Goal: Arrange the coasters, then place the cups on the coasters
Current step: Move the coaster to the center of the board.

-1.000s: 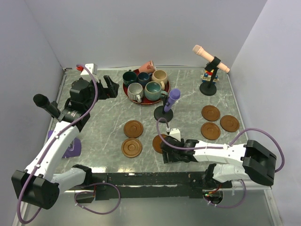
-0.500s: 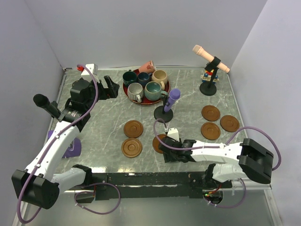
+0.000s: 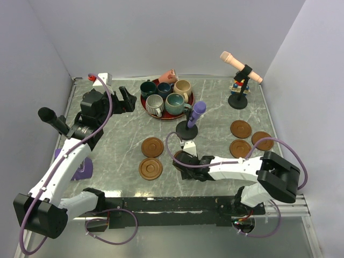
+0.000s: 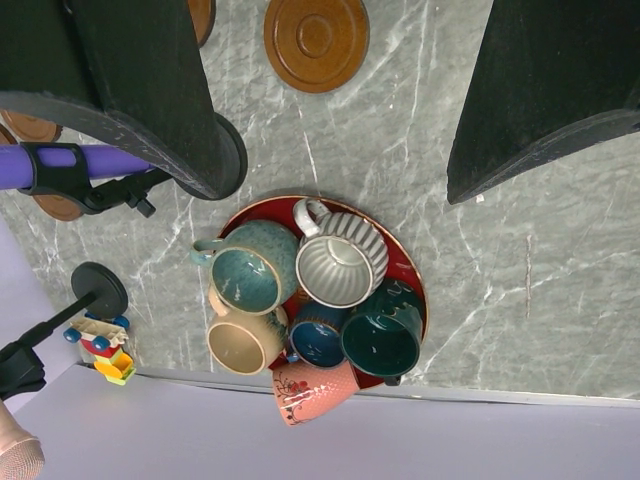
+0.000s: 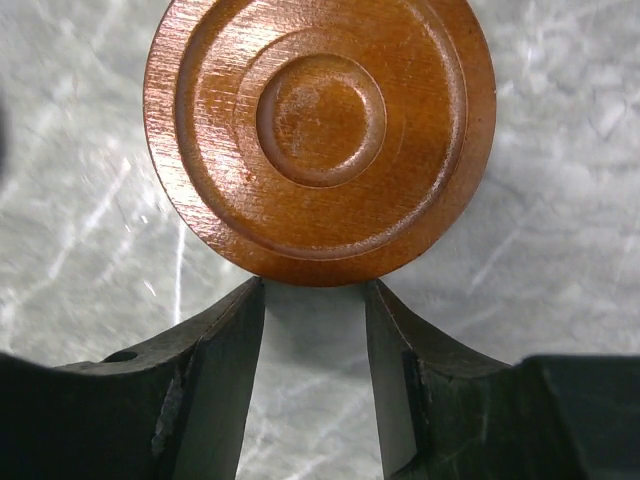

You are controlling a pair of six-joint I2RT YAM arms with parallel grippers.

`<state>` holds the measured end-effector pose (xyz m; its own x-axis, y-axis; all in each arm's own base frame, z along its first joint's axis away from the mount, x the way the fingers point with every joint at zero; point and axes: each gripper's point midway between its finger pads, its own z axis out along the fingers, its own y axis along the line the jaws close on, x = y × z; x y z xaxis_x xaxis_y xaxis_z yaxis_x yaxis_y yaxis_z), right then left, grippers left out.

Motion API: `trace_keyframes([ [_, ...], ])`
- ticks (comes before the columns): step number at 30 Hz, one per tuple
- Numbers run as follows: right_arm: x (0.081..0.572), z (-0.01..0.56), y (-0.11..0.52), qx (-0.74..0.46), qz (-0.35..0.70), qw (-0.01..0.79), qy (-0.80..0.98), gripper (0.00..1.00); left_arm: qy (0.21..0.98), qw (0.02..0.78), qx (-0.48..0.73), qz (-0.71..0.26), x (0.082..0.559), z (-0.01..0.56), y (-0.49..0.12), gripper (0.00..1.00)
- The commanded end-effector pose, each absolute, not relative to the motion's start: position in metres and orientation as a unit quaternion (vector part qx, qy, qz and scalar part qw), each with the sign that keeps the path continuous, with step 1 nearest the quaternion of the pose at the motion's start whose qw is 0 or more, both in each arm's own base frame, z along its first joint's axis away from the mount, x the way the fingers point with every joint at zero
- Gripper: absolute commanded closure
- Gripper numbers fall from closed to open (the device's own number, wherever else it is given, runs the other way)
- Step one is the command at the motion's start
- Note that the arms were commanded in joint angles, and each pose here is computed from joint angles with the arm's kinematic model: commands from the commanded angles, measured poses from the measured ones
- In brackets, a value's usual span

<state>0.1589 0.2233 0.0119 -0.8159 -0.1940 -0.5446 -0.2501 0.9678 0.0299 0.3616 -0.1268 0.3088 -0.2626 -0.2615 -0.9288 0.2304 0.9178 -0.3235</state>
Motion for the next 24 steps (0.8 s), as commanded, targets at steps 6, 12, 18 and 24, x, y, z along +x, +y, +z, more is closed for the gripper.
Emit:
trace_keyframes([
  [6, 0.172, -0.008, 0.227, -0.105, 0.059, 0.266, 0.957, 0.49, 0.759, 0.619, -0.009, -0.204, 0.365, 0.316, -0.128, 0.03],
  [12, 0.184, -0.008, 0.237, -0.129, 0.072, 0.27, 0.952, 0.49, 0.76, 0.617, -0.008, -0.205, 0.365, 0.315, -0.129, 0.03],
  [18, 0.194, -0.011, 0.24, -0.135, 0.062, 0.276, 0.95, 0.49, 0.759, 0.618, -0.008, -0.204, 0.365, 0.316, -0.129, 0.03],
  [24, 0.201, -0.015, 0.243, -0.119, 0.061, 0.277, 0.952, 0.49, 0.759, 0.618, -0.008, -0.205, 0.365, 0.316, -0.129, 0.03],
])
